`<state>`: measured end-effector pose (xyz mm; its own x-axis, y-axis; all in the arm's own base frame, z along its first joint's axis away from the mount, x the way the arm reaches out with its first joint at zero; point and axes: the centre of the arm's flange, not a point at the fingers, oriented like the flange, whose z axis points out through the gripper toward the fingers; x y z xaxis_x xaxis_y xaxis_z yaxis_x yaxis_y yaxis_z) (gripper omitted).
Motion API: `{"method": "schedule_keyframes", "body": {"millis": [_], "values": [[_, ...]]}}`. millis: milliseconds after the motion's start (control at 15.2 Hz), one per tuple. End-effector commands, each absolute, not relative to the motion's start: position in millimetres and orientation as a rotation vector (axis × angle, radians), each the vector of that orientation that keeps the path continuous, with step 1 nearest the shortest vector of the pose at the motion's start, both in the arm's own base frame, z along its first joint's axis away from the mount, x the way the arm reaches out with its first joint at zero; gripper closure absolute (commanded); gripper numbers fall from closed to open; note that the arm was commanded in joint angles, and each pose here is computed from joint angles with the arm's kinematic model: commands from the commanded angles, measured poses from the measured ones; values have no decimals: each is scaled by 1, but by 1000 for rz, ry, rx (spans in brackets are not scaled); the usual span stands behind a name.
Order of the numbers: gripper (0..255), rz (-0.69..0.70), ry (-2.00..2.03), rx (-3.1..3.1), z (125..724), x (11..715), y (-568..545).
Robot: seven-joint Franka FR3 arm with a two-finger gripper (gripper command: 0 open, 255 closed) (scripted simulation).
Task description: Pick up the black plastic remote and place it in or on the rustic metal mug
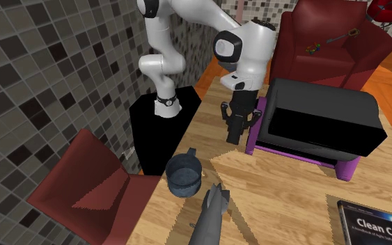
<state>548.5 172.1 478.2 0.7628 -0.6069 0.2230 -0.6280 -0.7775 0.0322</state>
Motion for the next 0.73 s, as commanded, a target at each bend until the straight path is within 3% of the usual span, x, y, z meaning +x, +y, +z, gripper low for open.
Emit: {"method": "schedule_keyframes", "body": {"millis": [0, 660], "values": [[255, 305, -1001, 2850, 480, 553, 154], [255, 305, -1001, 2850, 472, 574, 24]]}}
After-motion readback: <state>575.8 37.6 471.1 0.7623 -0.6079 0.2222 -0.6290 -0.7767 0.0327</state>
